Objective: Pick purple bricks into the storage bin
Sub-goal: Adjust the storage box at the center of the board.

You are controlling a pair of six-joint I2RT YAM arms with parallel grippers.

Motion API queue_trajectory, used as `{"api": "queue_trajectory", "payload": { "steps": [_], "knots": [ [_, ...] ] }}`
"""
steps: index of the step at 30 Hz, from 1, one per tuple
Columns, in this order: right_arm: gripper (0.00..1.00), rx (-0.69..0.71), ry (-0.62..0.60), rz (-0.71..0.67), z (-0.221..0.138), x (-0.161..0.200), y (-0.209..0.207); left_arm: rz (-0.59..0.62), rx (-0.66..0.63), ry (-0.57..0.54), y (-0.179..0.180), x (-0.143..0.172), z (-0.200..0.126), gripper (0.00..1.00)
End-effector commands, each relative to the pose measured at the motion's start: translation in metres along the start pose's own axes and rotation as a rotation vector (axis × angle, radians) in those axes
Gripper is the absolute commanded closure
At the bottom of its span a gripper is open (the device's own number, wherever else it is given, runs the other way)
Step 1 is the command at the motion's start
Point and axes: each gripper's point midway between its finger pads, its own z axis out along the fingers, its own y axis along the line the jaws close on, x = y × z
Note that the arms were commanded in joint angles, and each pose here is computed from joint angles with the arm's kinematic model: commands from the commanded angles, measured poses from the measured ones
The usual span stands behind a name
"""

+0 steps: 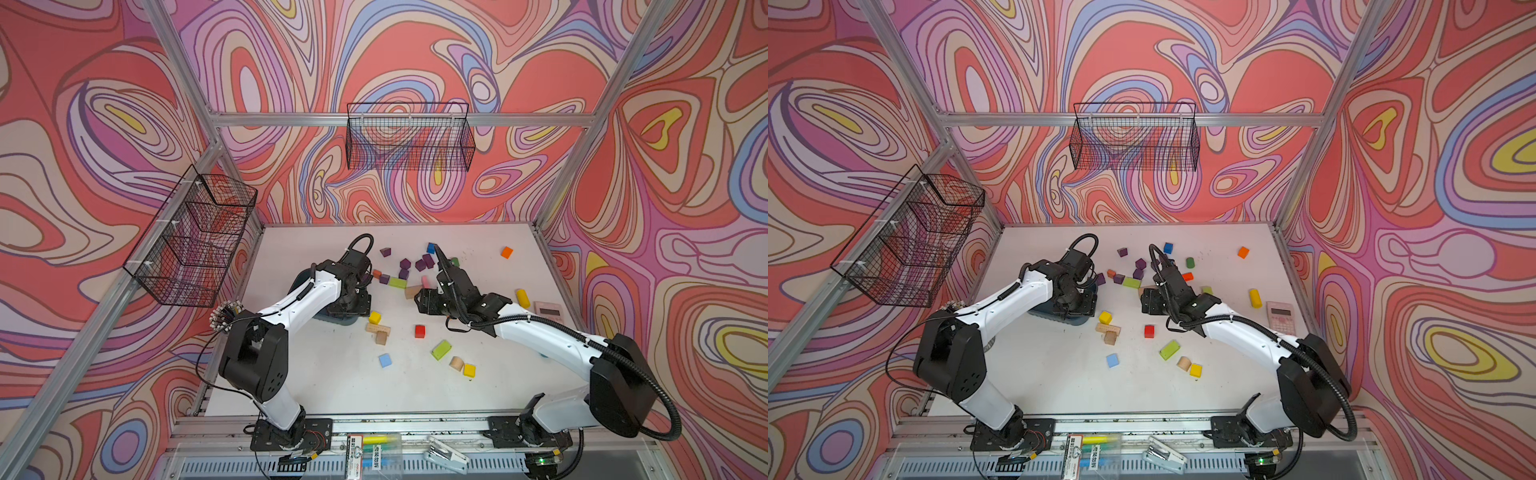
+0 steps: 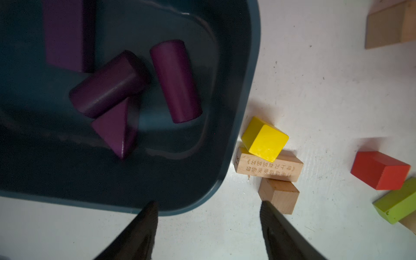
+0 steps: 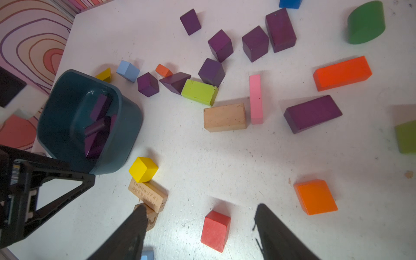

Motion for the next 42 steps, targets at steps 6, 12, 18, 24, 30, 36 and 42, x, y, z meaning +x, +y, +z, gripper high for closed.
{"api": "queue_trajectory", "payload": {
  "steps": [6, 12, 18, 24, 30, 36, 42],
  "knots": [
    [0.21, 0.016, -0.012, 0.005, 0.001, 0.0, -0.006, -0.034, 0.062, -0.098, -0.022, -0.036, -0.014, 0.27],
    [0.21, 0.011, -0.035, -0.005, -0.002, -0.001, -0.007, -0.06, 0.139, -0.172, -0.045, -0.068, -0.023, 0.28],
    [0.2, 0.011, -0.056, -0.02, -0.007, -0.004, -0.011, -0.06, 0.174, -0.268, -0.059, -0.104, -0.021, 0.29],
    [0.2, 0.017, -0.049, -0.04, -0.009, -0.003, -0.014, -0.041, 0.14, -0.366, -0.064, -0.14, -0.014, 0.29],
    [0.2, 0.022, -0.045, -0.05, -0.011, 0.0, -0.018, -0.021, 0.036, -0.404, -0.055, -0.168, 0.002, 0.29],
    [0.2, 0.031, -0.044, -0.064, -0.012, 0.001, -0.02, -0.025, -0.024, -0.341, -0.045, -0.175, 0.018, 0.29],
    [0.2, 0.024, -0.034, -0.073, -0.007, 0.002, -0.019, -0.016, -0.059, -0.235, -0.034, -0.158, 0.031, 0.29]
  ]
}}
